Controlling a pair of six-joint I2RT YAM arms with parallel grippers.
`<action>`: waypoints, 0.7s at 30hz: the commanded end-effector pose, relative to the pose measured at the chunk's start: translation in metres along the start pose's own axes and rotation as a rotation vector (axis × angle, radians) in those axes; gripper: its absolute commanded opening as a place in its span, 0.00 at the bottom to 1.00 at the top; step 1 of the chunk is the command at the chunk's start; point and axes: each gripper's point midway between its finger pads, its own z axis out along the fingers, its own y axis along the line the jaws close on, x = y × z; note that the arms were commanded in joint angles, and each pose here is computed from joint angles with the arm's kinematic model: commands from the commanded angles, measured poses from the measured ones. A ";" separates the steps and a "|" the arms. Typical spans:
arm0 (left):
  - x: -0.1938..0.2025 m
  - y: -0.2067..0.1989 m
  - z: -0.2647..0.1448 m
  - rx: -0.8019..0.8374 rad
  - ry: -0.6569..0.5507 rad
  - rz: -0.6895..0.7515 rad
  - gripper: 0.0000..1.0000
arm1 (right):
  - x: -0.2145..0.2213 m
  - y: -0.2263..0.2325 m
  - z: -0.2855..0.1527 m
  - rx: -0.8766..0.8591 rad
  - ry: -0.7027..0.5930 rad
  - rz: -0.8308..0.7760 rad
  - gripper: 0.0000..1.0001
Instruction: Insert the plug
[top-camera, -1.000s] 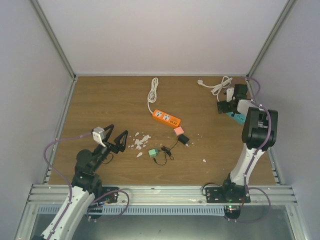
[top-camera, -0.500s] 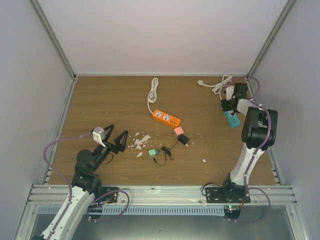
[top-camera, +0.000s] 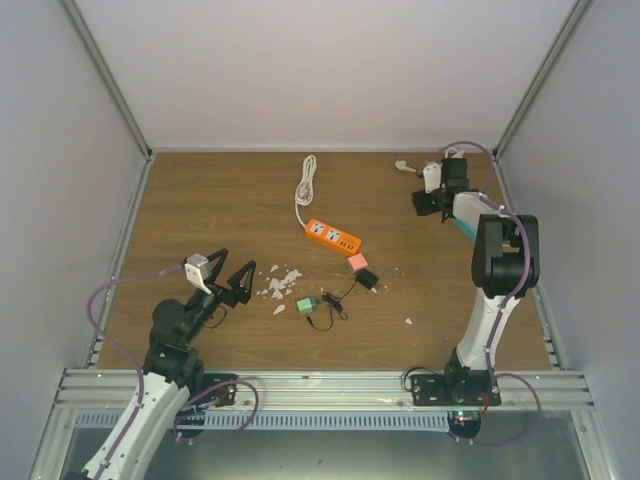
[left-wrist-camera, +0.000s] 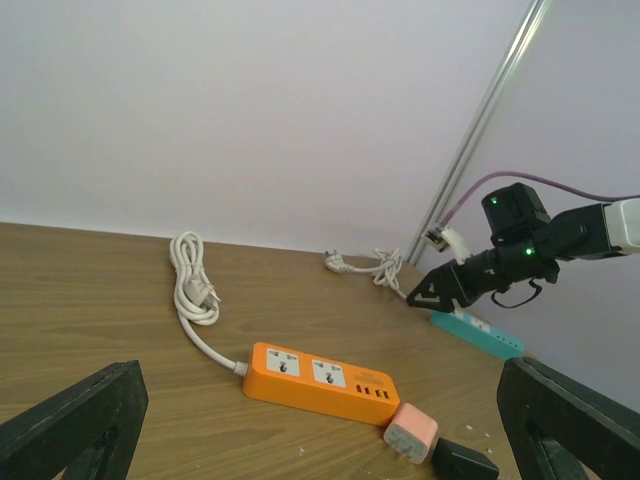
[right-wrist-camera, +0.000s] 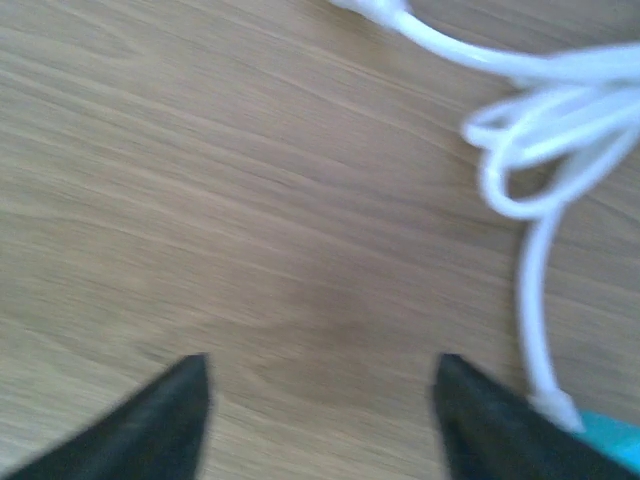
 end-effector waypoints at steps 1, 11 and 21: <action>-0.002 0.000 -0.001 0.001 -0.026 0.004 0.99 | -0.039 0.009 -0.021 0.008 -0.086 -0.044 0.99; -0.001 0.000 -0.001 0.002 -0.026 0.004 0.99 | 0.012 -0.066 -0.025 0.153 0.060 0.083 1.00; -0.001 0.000 -0.001 0.002 -0.027 0.005 0.99 | 0.072 -0.081 -0.011 -0.037 0.071 0.236 1.00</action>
